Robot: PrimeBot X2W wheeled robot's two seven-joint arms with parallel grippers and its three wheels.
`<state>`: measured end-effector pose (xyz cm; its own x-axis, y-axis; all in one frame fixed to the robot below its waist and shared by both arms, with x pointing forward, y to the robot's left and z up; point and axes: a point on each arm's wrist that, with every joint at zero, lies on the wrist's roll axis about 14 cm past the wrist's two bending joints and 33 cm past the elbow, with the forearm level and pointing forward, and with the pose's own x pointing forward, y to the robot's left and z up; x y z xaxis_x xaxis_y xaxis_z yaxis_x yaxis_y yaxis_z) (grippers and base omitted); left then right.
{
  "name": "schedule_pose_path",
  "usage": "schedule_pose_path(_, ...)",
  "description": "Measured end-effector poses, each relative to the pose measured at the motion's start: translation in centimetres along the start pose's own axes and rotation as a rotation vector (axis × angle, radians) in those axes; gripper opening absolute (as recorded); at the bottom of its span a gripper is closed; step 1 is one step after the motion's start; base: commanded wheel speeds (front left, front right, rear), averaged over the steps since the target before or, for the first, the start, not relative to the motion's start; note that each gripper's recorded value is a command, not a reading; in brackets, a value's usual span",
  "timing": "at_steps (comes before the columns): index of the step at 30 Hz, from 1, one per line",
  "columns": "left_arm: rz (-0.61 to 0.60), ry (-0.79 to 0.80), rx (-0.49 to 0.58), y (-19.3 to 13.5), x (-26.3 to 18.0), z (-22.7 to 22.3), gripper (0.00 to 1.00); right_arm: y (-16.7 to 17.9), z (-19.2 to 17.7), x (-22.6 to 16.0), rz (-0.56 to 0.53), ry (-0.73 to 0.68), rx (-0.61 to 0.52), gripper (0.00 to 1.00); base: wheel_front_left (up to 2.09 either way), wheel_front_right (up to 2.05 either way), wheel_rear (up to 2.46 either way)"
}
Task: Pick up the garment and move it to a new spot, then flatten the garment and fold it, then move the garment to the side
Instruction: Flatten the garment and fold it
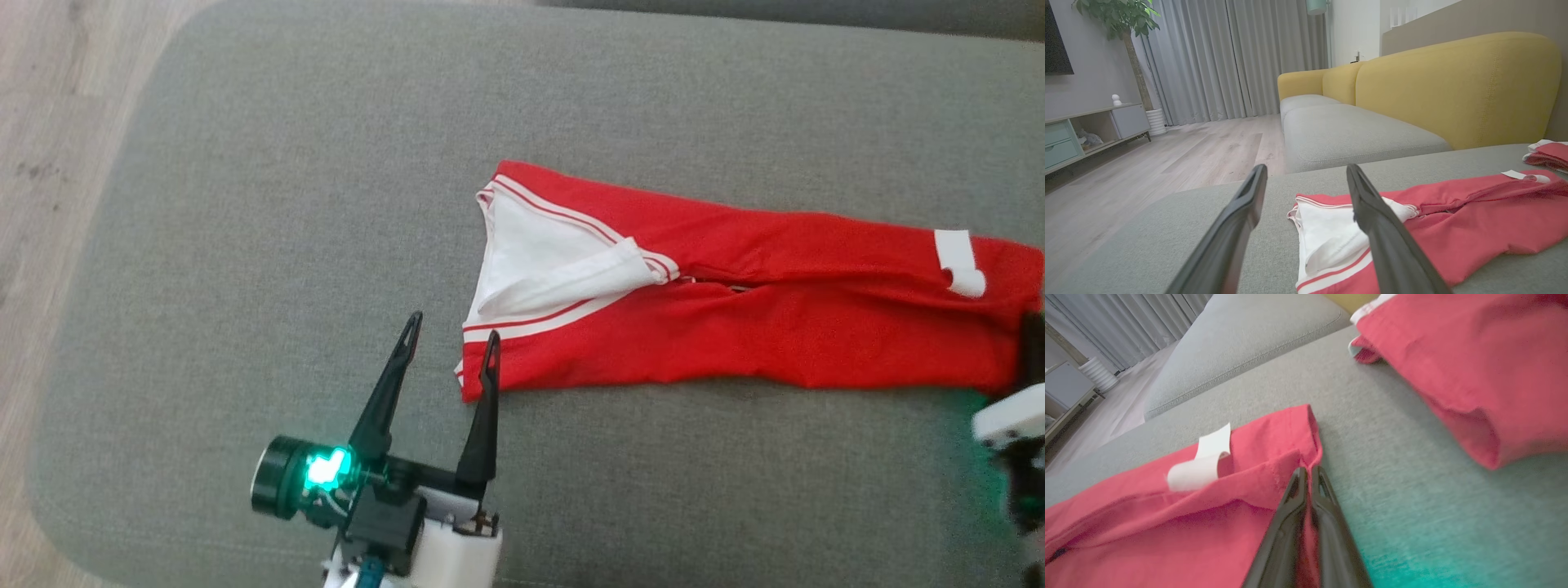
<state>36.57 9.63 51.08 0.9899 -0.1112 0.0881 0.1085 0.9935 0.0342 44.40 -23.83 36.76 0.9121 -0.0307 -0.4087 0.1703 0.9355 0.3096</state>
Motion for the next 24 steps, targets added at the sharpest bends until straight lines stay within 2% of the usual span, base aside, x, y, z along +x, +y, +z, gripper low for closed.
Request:
schedule_pose_path(7, 0.001, -0.002, 0.01, 0.1, -1.1, 0.1, 1.0, -3.8, 7.7, -0.7, -0.042, -0.132, -0.112, 0.0, 0.0, 0.0, 0.0)
schedule_pose_path(10, 0.0, -0.004, 0.006, 0.0, -1.5, 0.3, 1.0, -3.8, 10.8, -1.2, -0.032, -0.183, -0.143, 0.0, 0.0, 0.0, 0.0)
schedule_pose_path(13, -0.007, -0.008, 0.005, -0.2, -1.9, 0.4, 1.0, -0.5, 12.7, -1.7, 0.053, -0.227, -0.139, 0.0, 0.0, 0.0, 0.0)
schedule_pose_path(18, -0.014, -0.012, -0.003, -0.3, -2.5, 0.6, 1.0, 7.9, 14.4, -3.4, 0.269, -0.286, -0.072, 0.0, 0.0, 0.0, 0.0)
schedule_pose_path(20, -0.015, -0.021, 0.002, -0.4, -2.5, 0.9, 1.0, 10.9, 14.2, -4.2, 0.346, -0.29, -0.06, 0.0, 0.0, 0.0, 0.0)
schedule_pose_path(24, -0.01, -0.024, -0.003, -0.2, -2.7, 1.0, 1.0, 16.7, 11.7, -5.3, 0.478, -0.238, -0.043, 0.0, 0.0, 0.0, 0.0)
